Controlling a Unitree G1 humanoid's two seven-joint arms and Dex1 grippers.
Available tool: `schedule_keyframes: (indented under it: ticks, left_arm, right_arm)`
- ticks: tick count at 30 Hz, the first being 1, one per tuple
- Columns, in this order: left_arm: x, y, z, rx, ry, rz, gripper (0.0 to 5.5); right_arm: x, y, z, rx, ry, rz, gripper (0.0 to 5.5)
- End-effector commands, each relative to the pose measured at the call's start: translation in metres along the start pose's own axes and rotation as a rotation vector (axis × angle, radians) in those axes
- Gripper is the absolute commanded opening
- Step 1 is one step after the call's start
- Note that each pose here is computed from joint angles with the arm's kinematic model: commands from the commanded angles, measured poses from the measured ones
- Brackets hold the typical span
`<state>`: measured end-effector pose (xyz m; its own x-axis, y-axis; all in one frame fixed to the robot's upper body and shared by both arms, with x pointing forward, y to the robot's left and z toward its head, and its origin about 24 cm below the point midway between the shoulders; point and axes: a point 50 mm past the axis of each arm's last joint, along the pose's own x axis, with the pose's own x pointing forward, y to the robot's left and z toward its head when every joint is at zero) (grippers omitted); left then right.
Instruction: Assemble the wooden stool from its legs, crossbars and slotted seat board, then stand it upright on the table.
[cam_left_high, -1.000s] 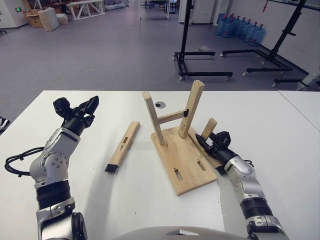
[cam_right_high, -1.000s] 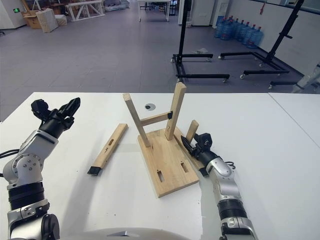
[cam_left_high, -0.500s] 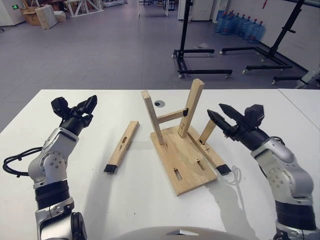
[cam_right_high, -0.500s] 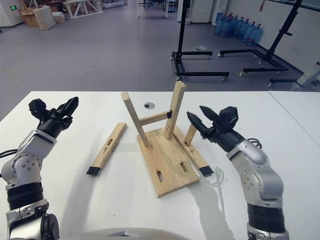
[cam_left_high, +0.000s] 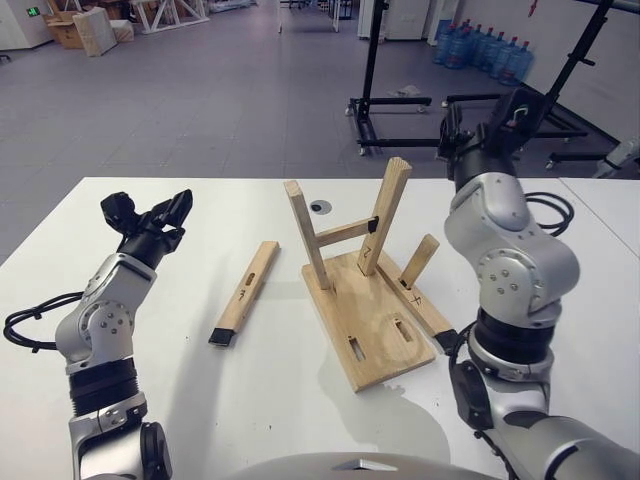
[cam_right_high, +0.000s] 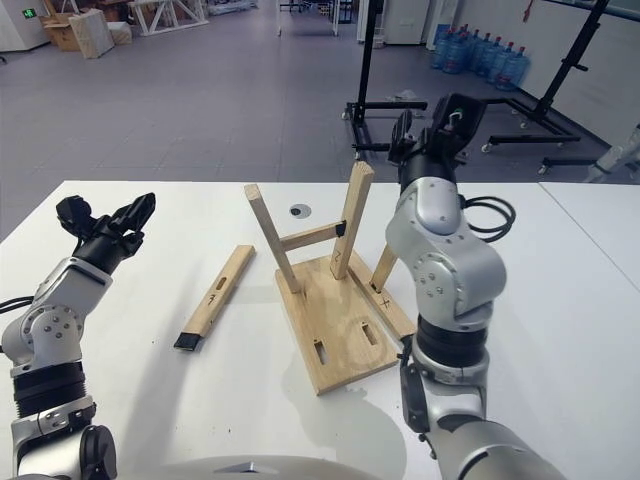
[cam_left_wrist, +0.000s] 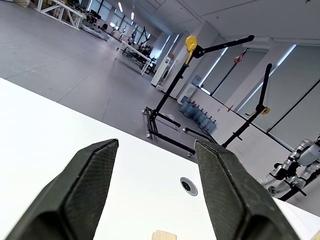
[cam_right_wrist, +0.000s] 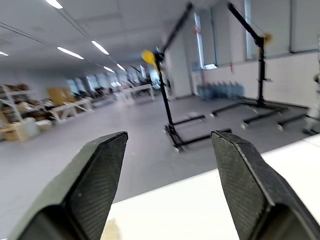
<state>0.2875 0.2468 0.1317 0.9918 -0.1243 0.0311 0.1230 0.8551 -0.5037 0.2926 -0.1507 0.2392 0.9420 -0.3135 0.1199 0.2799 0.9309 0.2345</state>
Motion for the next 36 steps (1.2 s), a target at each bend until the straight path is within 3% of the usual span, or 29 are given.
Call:
schedule_keyframes:
  ticks: [1,13,18,22,24,31,36]
  left_arm:
    - [0.002,-0.002,-0.001,0.0,-0.002,-0.002,2.78]
    - [0.003,-0.003,-0.002,-0.002,-0.002,-0.008,2.78]
    - [0.001,-0.001,-0.005,-0.005,0.003,-0.001,2.78]
    - [0.0,0.0,-0.008,-0.01,0.01,0.004,2.78]
    - [0.0,0.0,-0.009,-0.012,0.012,0.005,2.78]
    - [-0.001,-0.001,-0.008,-0.013,0.006,0.006,2.78]
    - [0.0,-0.002,-0.007,-0.012,0.004,0.001,2.78]
  right_arm:
    - [0.002,-0.006,-0.015,0.0,0.06,-0.073,3.07]
    - [0.01,-0.009,-0.031,-0.025,0.081,-0.065,3.07]
    - [0.01,-0.023,-0.07,-0.084,0.166,-0.094,3.07]
    - [-0.007,-0.025,-0.134,-0.15,0.372,-0.035,3.07]
    - [-0.011,-0.023,-0.142,-0.149,0.39,-0.007,3.07]
    - [0.013,-0.035,-0.077,-0.1,0.191,-0.02,3.07]
    - [0.023,-0.045,-0.039,-0.022,0.144,0.003,3.07]
